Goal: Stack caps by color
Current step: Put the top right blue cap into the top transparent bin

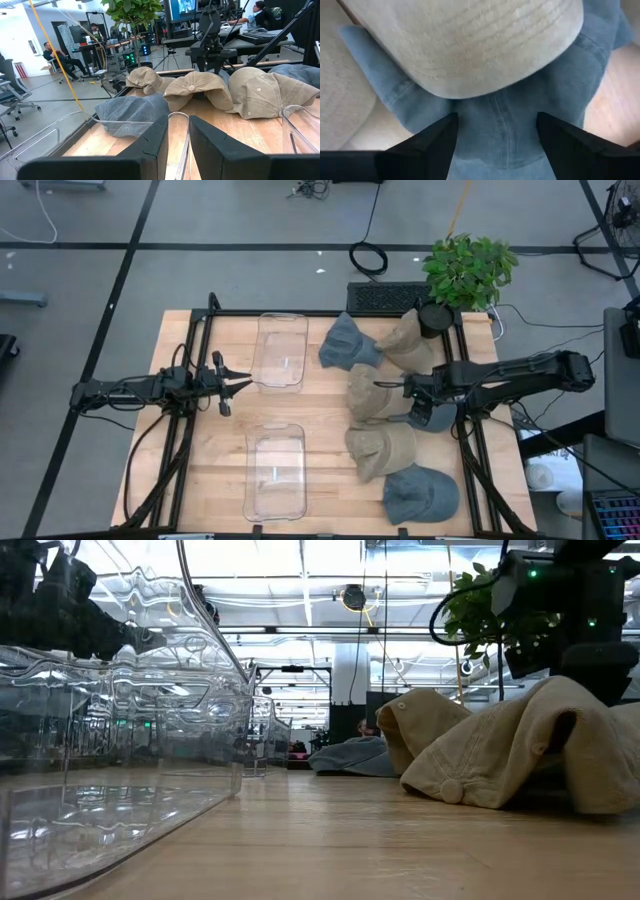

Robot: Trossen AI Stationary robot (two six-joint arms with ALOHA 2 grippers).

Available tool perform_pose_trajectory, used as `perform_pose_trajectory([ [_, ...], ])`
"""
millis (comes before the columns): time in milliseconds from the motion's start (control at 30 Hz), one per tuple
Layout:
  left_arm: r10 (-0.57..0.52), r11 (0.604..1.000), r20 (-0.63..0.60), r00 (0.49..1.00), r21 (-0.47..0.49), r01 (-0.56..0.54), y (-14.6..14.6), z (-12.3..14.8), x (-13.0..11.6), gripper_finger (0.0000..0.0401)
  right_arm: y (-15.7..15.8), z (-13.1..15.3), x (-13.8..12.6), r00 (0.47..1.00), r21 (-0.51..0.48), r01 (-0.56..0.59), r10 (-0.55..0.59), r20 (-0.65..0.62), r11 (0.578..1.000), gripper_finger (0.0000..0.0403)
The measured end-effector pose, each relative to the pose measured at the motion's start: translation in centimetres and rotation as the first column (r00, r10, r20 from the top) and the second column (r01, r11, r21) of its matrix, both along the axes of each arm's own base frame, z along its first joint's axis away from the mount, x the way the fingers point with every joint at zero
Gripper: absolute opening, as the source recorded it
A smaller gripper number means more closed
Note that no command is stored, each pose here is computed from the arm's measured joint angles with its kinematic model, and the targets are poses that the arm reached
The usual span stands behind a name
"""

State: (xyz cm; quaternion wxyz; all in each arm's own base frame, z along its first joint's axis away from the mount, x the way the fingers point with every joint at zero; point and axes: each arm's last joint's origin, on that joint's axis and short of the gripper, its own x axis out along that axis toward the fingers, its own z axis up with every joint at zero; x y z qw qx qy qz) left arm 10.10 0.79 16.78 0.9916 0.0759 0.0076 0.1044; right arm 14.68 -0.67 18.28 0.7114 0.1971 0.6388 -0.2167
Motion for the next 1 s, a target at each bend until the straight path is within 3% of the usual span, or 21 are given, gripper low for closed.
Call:
perform_pose_trajectory([
  [200, 0.000, 1.000, 0.000, 1.000, 0.000, 0.000, 0.00, 0.00, 0.00, 0.0088, -0.14, -0.72, -0.30, 0.999, 0.001, 0.022, -0.022, -0.029, 1.000, 0.0255],
  [333, 0.000, 1.000, 0.001, 1.000, 0.000, 0.000, 0.00, 0.01, 0.00, 0.0088, -0.14, -0.72, -0.30, 0.999, 0.002, 0.027, -0.027, -0.029, 1.000, 0.0226],
  [433, 0.000, 1.000, 0.001, 1.000, 0.000, 0.000, 0.00, 0.01, 0.00, 0.0088, -0.14, -0.73, -0.32, 0.999, 0.003, 0.020, -0.020, -0.031, 1.000, 0.0176],
  [667, 0.000, 1.000, 0.001, 1.000, 0.000, 0.000, 0.00, 0.01, 0.00, 0.0088, -0.13, -0.75, -0.35, 0.999, 0.006, 0.004, -0.004, -0.035, 1.000, 0.0016],
  [833, 0.000, 1.000, 0.001, 1.000, 0.000, 0.000, 0.00, 0.01, 0.00, 0.0088, -0.12, -0.75, -0.36, 0.999, 0.009, 0.007, -0.006, -0.035, 1.000, 0.0005],
  [1000, 0.000, 1.000, 0.001, 1.000, 0.000, 0.000, 0.00, 0.01, 0.00, 0.0088, 0.14, 0.22, 0.14, 1.000, 0.081, -0.002, 0.002, -0.005, 0.997, 0.0003],
])
